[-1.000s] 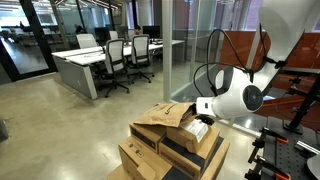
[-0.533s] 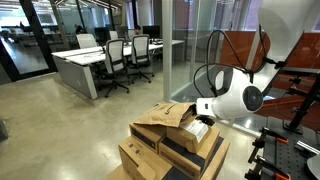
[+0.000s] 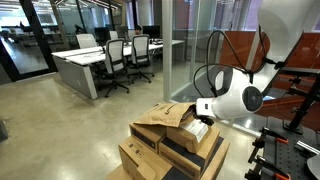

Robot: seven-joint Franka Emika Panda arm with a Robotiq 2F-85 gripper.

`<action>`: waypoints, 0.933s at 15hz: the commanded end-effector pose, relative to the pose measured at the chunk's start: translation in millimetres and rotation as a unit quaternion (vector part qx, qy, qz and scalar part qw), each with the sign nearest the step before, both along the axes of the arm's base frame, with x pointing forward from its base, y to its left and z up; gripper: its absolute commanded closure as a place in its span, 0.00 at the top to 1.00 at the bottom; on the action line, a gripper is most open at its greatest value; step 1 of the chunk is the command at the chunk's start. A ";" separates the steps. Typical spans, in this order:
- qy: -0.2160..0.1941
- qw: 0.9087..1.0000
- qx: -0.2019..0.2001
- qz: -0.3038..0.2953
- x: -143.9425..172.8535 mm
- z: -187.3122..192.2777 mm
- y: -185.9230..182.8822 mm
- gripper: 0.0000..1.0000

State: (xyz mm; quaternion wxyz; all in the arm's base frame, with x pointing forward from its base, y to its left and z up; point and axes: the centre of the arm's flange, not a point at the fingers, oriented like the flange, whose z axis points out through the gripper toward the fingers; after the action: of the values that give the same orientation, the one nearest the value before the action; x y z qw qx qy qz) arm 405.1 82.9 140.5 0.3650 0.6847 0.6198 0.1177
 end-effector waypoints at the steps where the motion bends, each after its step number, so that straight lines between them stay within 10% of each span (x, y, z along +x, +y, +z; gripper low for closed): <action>1: -0.007 1.000 0.004 -0.003 2.7 -4.1 -0.6 0.33; 7: -0.006 1.000 0.004 -0.003 1.0 -3.8 -1.8 0.70; 9: -0.007 1.000 0.004 -0.004 3.8 -4.6 -0.7 0.50; 11: -0.007 1.000 0.005 -0.004 4.2 -4.1 -0.7 0.81; 14: -0.007 1.000 0.005 -0.004 4.1 -4.1 -1.1 0.74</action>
State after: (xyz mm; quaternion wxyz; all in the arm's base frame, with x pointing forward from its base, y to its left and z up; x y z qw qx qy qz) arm 407.0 82.1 140.6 0.3655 0.6861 0.6177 0.1184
